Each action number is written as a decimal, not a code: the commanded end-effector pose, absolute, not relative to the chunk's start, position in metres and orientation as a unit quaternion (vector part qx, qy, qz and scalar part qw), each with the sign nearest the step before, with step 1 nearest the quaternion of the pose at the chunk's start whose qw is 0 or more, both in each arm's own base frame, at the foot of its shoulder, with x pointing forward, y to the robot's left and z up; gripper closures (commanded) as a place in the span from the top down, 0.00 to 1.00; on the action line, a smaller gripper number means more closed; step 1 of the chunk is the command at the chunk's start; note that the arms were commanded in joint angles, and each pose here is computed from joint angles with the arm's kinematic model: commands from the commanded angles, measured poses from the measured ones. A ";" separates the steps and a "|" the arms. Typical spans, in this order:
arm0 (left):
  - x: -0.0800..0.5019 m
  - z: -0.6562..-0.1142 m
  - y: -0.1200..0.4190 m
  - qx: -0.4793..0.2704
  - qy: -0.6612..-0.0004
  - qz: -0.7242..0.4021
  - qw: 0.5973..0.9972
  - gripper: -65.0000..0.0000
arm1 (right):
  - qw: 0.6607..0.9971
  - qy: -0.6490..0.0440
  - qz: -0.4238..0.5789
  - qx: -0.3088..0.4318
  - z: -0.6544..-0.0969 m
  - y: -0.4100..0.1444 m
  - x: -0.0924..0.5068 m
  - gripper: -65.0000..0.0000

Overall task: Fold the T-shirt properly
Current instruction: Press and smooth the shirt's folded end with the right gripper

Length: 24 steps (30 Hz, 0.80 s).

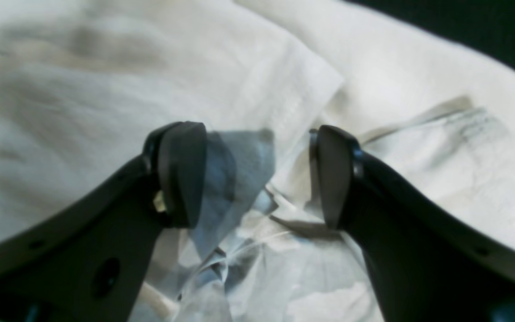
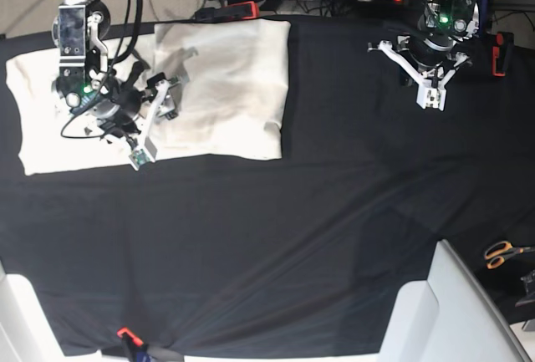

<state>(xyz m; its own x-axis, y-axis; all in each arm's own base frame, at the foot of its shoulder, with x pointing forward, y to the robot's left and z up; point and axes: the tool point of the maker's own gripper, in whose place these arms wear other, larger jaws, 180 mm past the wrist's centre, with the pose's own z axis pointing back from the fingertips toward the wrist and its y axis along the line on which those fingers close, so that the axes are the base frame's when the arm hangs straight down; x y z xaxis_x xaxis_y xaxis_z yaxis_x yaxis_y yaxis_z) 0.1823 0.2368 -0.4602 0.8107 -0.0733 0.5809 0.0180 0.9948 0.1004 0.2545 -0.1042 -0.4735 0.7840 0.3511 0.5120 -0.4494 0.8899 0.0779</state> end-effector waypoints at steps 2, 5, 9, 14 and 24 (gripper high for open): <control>0.187 -0.454 0.241 0.052 -0.319 -0.028 0.946 0.00 | 0.932 -0.275 0.214 0.099 -0.462 -0.103 0.270 0.49; 0.187 -0.454 0.241 0.052 -0.319 -0.028 0.946 0.00 | 0.931 -0.276 0.216 0.099 -0.461 -0.102 0.271 0.33; 0.187 -0.454 0.242 0.053 -0.318 -0.028 0.946 0.00 | 0.930 -0.281 0.214 0.097 -0.458 -0.104 0.276 0.00; 0.182 -0.461 0.245 0.055 -0.307 -0.024 0.950 0.00 | 0.928 -0.288 0.215 0.094 -0.454 -0.105 0.283 0.01; 0.177 -0.467 0.248 0.057 -0.297 -0.022 0.953 0.00 | 0.925 -0.297 0.222 0.081 -0.442 -0.110 0.302 0.01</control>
<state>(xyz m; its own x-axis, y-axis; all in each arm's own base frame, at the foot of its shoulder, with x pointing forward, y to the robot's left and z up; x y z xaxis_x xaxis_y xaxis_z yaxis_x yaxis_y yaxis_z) 0.1715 0.2433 -0.4736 0.8370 -0.0632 0.5435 0.0061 0.9943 0.1063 0.2860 -0.1093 -0.4564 0.7560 0.3713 0.5392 -0.4609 0.8867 0.0356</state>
